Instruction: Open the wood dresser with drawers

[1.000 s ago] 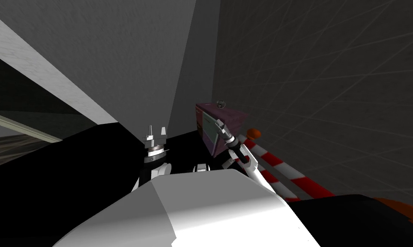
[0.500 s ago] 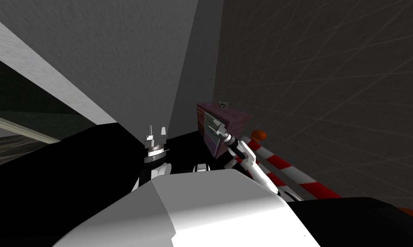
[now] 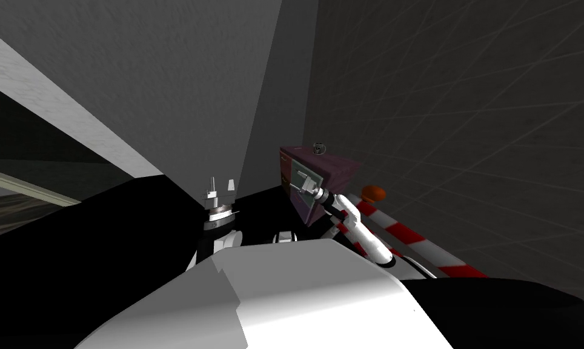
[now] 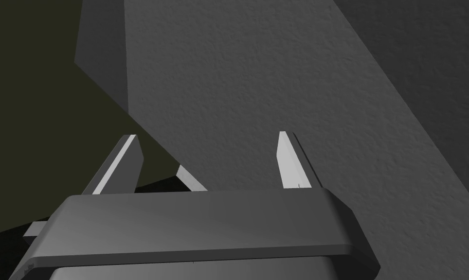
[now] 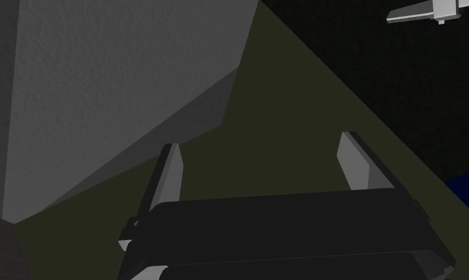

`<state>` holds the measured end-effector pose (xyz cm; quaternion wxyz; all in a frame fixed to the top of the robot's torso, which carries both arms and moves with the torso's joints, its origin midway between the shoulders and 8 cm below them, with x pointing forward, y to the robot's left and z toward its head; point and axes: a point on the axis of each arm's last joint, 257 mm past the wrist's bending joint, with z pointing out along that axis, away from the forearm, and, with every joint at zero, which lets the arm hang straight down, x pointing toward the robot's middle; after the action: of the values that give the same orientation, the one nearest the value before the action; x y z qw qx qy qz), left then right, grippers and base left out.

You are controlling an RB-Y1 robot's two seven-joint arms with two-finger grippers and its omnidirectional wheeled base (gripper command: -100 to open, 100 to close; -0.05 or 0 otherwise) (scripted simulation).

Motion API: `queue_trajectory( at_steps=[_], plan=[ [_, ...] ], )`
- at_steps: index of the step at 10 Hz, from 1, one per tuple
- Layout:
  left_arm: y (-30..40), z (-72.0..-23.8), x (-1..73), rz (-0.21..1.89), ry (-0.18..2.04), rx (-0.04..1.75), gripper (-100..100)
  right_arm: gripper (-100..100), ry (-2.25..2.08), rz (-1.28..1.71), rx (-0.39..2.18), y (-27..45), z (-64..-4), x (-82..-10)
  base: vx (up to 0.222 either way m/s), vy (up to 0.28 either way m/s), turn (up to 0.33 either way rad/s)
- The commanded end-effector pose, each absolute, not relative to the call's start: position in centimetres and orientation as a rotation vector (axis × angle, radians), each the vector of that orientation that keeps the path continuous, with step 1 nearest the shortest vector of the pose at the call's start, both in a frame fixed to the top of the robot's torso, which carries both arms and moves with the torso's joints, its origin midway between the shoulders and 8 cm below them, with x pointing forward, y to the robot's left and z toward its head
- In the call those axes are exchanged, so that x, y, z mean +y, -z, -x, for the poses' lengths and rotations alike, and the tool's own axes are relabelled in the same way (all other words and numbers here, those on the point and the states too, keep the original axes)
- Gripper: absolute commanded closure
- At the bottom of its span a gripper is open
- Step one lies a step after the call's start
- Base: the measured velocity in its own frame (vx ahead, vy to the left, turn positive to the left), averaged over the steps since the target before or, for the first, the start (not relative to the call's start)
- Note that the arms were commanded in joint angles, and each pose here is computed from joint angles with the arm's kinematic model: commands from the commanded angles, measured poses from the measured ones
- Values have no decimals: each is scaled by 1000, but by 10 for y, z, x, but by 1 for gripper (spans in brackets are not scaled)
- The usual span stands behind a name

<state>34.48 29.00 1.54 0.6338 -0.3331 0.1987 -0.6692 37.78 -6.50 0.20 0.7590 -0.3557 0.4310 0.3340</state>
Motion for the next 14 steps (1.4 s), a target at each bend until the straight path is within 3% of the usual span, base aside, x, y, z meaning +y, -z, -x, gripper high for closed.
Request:
queue_trajectory(
  at_steps=[1, 14],
  plan=[
    [-15, -345, 290, 761, 1530, 454, 0, -100, -625, 916, 944, 18, -387, -60, 65, 96, -23],
    [-15, -345, 290, 762, 1530, 454, 0, -100, -124, 1520, 974, 123, -442, -114, 77, 82, -37]
  ],
)
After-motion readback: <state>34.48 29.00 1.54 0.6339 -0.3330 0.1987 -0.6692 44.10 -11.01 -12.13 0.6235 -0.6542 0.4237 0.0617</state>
